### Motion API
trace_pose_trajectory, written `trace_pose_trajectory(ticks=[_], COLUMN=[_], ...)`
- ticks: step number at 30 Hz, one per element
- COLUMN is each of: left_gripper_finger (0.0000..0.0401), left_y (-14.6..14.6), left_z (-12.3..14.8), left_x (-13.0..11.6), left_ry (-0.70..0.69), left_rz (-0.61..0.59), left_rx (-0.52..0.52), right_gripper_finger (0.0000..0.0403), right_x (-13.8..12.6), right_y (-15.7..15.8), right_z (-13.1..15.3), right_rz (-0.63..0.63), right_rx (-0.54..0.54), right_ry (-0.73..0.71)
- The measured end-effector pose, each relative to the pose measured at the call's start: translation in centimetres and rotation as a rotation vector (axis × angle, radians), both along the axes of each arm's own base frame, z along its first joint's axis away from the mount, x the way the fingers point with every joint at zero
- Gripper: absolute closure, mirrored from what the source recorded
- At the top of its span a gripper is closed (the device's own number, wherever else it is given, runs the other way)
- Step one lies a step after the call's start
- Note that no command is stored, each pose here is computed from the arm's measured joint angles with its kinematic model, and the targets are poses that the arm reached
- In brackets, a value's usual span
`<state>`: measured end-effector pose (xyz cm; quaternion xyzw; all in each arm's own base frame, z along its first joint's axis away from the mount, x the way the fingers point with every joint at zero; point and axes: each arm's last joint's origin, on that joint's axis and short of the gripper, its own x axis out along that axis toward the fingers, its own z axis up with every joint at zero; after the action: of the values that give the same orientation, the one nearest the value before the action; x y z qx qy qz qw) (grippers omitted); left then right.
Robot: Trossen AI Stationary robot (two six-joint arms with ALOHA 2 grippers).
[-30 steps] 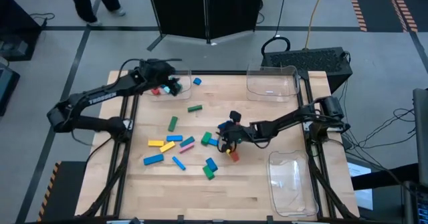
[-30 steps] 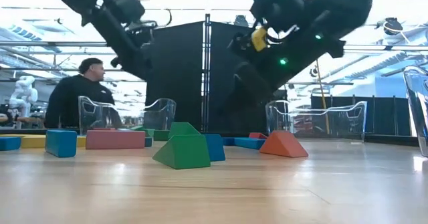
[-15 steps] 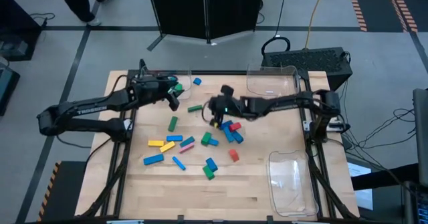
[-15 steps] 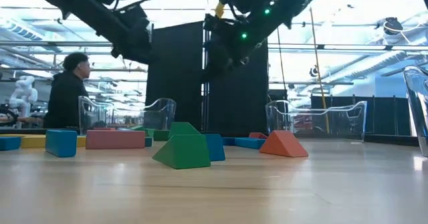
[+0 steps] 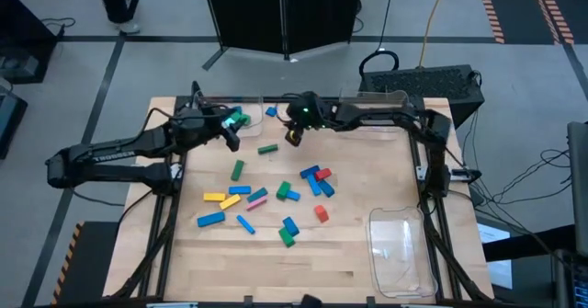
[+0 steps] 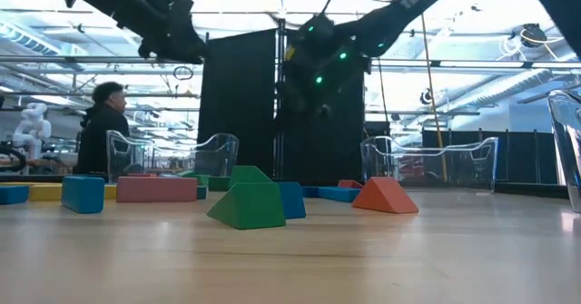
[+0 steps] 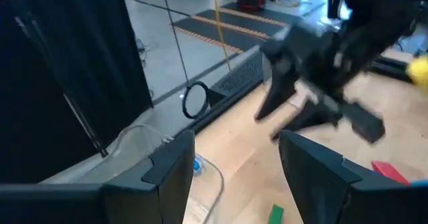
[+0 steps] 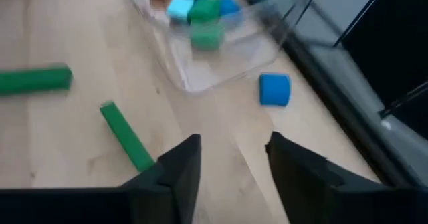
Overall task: Sort blocks by size
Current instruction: Put the blue half-circle block into the top left transparent bin
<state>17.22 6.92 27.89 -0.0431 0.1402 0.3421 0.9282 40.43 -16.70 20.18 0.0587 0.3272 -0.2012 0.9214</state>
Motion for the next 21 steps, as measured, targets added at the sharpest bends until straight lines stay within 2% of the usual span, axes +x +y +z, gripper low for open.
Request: trace_pose_trajectory(ticks=[5, 8, 12, 17, 21], left_gripper_finger=[0.0182, 0.0182, 0.0182, 0.0182, 0.0182], left_y=[-0.1, -0.1, -0.1, -0.1, -0.2], left_z=[-0.1, -0.1, -0.1, 0.0, 0.3], left_x=[-0.1, -0.1, -0.1, -0.2, -0.5], left_ry=[0.007, 0.009, 0.013, 0.008, -0.004], left_rz=[0.025, 0.028, 0.027, 0.028, 0.027], left_rx=[0.000, 0.002, 0.008, 0.010, 0.017], right_gripper_finger=[0.0176, 0.0155, 0.0151, 0.0159, 0.0164], right_x=[2.1, 3.3, 4.7, 5.9, 6.5], right_y=[-2.5, -4.1, -5.8, -7.3, -8.3], right_z=[-0.1, 0.1, 0.1, -0.6, -1.7], right_rz=[-0.013, -0.029, -0.016, 0.123, 0.190], right_rx=[0.007, 0.022, 0.031, 0.105, 0.091], right_ry=[0.089, 0.134, 0.206, 0.240, 0.264])
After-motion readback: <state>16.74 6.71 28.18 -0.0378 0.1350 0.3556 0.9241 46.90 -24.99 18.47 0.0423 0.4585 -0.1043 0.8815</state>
